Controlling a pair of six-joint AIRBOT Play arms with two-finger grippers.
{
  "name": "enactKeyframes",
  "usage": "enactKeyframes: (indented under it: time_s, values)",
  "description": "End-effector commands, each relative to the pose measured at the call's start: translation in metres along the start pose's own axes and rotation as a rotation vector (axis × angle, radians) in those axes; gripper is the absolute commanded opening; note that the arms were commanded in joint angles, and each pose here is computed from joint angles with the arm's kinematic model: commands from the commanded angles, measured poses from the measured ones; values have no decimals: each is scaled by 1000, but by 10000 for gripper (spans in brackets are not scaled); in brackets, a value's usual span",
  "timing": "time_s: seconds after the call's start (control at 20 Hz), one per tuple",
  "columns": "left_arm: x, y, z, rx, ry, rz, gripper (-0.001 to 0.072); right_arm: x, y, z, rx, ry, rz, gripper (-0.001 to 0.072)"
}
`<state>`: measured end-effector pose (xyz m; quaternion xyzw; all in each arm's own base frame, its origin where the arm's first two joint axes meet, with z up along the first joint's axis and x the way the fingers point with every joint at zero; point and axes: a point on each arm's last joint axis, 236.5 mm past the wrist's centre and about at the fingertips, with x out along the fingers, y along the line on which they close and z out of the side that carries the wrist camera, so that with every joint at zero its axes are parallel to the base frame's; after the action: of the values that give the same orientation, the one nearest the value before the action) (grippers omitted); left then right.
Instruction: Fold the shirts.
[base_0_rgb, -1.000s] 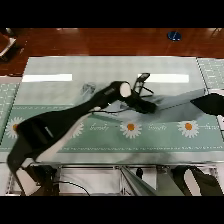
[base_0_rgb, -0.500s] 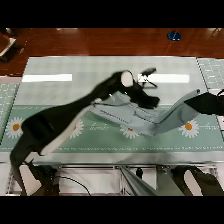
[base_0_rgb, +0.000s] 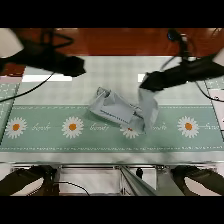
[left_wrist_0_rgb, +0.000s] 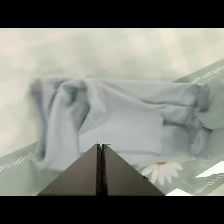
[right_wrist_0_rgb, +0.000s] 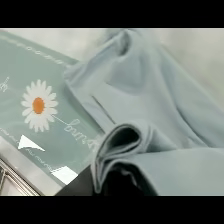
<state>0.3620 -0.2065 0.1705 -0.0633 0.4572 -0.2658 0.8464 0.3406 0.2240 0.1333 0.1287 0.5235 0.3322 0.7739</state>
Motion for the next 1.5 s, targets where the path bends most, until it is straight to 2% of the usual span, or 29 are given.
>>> enactKeyframes:
  time_s: [0.0, 0.35, 0.4, 0.45, 0.5, 0.65, 0.75, 0.9, 1.0, 1.1, 1.2, 1.3, 1.4, 1.45]
  values:
    - [-68, 13, -36, -50, -144, 61, 22, 91, 25, 15, -36, 120, 50, 29]
    - [-61, 19, -101, -125, -109, 52, 22, 205, 43, 11, 5, 249, 75, 30]
    - [-53, 21, -103, -138, -110, 48, 22, 213, 46, 7, 19, 259, 90, 81]
    - [-45, 24, -104, -150, -115, 46, 22, 217, 50, 2, 40, 279, 118, 418]
    - [-38, 29, -103, -160, -125, 50, 23, 216, 56, -3, 28, 302, 147, 622]
    - [-20, 42, -98, -184, -154, 67, 22, 168, 33, 10, 27, 308, 127, 629]
    - [-10, 47, -99, -196, -131, 74, 23, 99, -1, 34, 23, 241, 41, 629]
    - [-1, 51, -103, -208, -100, 80, 23, -24, -72, 40, 18, 116, -262, 629]
    - [2, 52, -104, -211, -91, 81, 23, -87, -121, 20, 104, -6, -475, 628]
    - [5, 54, -105, -214, -86, 83, 23, -108, -157, -16, 230, -163, -575, 615]
    - [9, 56, -109, -219, -72, 86, 23, -86, -176, -66, 336, -297, -577, 616]
    - [17, 60, -114, -229, -57, 91, 23, -51, -190, -118, 530, -349, -529, 617]
    - [27, 62, -122, -256, -36, 83, 23, -7, -187, -150, 688, -330, -404, 617]
    - [33, 61, -126, -277, -29, 70, 22, 12, -183, -155, 704, -300, -341, 617]
